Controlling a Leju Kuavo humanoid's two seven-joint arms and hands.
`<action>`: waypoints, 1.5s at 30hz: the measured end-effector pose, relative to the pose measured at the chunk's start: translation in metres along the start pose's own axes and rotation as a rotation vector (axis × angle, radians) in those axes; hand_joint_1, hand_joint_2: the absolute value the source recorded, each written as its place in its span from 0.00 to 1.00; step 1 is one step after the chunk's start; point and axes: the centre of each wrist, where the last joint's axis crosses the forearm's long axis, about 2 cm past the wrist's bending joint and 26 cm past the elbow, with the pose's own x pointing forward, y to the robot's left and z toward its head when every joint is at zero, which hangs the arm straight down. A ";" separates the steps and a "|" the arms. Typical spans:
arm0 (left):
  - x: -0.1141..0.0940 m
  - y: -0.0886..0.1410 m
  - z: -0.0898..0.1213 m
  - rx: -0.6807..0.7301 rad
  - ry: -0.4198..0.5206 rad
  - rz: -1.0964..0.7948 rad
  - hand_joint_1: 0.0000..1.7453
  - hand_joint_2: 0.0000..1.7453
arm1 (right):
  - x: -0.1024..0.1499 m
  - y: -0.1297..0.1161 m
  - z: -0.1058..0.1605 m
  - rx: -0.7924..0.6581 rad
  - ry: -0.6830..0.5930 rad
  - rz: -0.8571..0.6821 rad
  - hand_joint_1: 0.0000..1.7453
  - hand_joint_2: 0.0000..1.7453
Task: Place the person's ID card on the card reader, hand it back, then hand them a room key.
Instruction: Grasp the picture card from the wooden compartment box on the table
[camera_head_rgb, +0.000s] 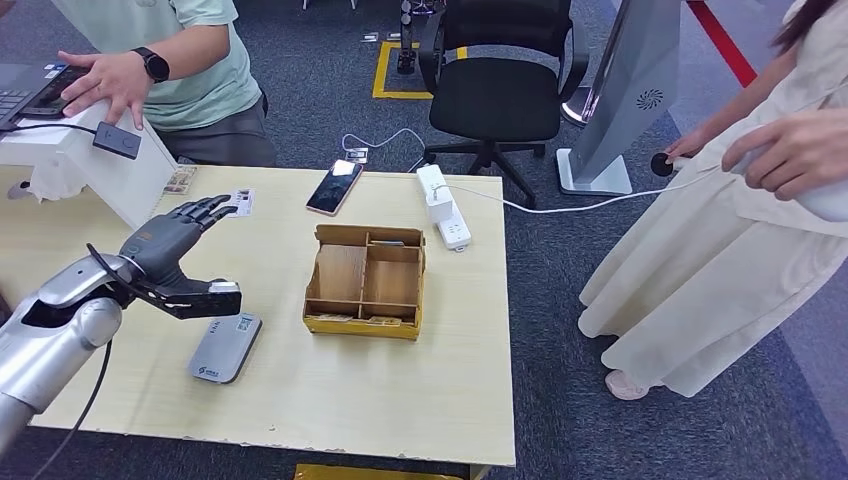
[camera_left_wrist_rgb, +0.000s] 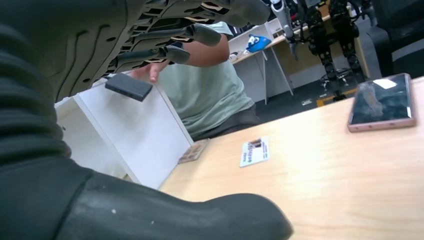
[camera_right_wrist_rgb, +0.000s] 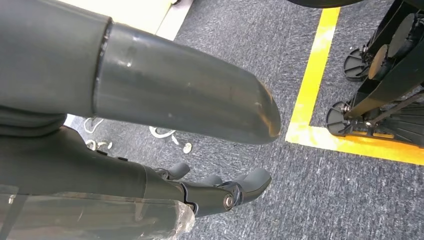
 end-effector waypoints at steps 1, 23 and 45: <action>0.001 -0.003 0.000 -0.003 -0.005 0.003 0.00 1.00 | 0.000 0.000 0.000 0.000 0.000 0.000 0.00 0.00; 0.000 0.002 0.014 -0.125 -0.037 0.007 0.00 1.00 | 0.001 0.000 0.000 0.004 0.001 0.013 0.00 0.00; 0.077 -0.036 -0.052 0.035 -0.180 0.009 0.00 1.00 | 0.009 0.001 -0.001 0.010 0.000 0.039 0.00 0.00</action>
